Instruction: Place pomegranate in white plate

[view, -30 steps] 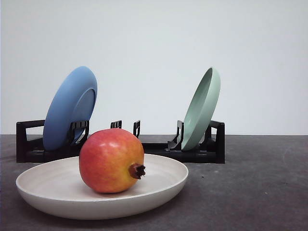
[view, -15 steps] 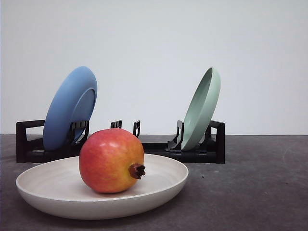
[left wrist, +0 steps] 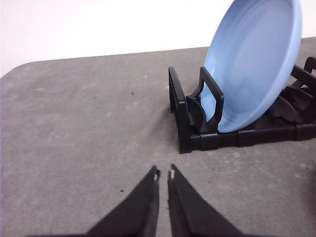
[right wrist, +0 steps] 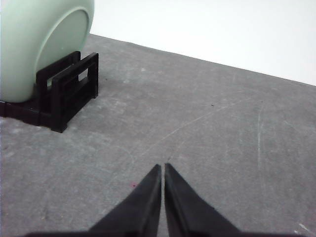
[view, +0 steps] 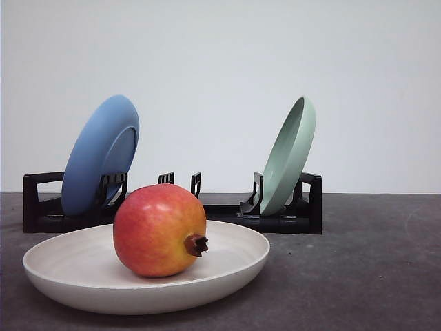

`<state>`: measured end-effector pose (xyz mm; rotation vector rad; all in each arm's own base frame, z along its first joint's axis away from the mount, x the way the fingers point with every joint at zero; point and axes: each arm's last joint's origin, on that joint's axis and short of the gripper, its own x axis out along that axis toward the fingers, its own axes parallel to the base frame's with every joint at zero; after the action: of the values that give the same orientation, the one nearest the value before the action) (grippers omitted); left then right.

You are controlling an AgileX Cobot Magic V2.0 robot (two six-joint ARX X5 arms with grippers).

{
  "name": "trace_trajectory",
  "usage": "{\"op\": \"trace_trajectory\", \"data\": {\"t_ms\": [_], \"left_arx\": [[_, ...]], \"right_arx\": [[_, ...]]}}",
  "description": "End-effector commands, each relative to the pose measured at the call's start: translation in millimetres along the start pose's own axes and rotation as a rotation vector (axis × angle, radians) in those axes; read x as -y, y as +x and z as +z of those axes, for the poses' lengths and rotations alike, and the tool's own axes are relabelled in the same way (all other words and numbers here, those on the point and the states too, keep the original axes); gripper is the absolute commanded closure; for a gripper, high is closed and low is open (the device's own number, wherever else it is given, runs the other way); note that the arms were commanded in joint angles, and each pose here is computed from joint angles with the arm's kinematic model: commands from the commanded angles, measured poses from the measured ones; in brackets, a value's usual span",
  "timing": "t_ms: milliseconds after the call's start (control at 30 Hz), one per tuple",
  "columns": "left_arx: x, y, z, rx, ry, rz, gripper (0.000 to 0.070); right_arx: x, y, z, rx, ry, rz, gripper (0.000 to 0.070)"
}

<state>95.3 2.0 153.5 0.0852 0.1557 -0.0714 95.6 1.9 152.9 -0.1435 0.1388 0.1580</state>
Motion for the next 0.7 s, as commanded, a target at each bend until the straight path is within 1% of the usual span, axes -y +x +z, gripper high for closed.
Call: {"op": "trace_trajectory", "data": {"t_ms": [0, 667], "left_arx": [[0.2, 0.8, -3.5, -0.013, -0.009, 0.000, 0.0672], [0.2, 0.8, -3.5, -0.013, -0.009, 0.000, 0.0672]], "right_arx": [[-0.1, 0.5, -1.4, 0.000, -0.001, 0.001, 0.0698], [-0.1, 0.5, -1.4, 0.000, -0.001, 0.001, 0.0698]]}}
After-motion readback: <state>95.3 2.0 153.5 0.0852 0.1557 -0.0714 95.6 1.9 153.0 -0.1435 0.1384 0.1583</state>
